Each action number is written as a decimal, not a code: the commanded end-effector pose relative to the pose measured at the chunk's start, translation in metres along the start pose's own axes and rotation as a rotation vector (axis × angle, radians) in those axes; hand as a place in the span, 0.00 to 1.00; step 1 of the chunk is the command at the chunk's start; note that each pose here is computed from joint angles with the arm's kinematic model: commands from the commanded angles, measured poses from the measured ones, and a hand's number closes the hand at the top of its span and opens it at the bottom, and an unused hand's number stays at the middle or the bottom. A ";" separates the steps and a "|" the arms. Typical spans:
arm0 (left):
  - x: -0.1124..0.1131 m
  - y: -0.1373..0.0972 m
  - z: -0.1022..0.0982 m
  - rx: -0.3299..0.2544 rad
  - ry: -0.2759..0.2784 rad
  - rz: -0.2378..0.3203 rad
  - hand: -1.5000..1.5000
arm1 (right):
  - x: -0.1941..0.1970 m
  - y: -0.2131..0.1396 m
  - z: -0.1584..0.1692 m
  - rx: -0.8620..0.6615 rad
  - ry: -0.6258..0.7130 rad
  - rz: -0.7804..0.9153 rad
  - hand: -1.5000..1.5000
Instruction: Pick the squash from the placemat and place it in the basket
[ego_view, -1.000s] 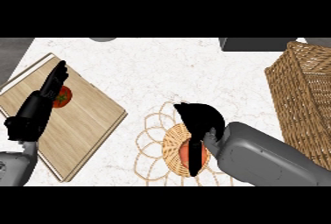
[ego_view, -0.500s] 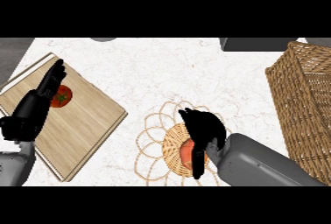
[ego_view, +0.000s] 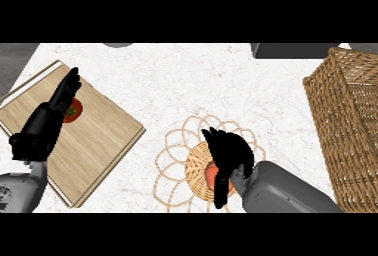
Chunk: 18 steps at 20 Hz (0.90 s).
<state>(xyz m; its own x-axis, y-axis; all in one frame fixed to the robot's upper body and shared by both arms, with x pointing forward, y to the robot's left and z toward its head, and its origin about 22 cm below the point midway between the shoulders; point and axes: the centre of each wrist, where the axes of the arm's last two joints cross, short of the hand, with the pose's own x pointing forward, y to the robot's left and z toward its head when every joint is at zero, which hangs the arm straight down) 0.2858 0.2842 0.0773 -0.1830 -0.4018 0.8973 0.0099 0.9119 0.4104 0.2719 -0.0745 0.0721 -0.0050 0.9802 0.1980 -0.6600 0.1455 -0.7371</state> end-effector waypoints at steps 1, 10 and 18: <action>-0.004 0.014 0.001 -0.005 0.007 -0.011 0.50 | 0.003 0.007 -0.001 0.010 0.092 0.021 0.00; -0.004 0.016 0.003 0.004 0.006 -0.001 0.50 | -0.016 0.040 -0.017 0.039 0.126 0.025 0.00; -0.007 0.013 -0.004 0.001 0.006 0.000 0.50 | -0.002 0.053 -0.022 0.045 0.123 -0.018 1.00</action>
<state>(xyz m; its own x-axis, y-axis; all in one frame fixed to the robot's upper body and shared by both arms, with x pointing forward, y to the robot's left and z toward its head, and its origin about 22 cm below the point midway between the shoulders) 0.2934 0.2992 0.0759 -0.1759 -0.4020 0.8986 0.0076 0.9123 0.4095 0.2624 -0.0816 0.0287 0.0502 0.9875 0.1496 -0.6790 0.1436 -0.7199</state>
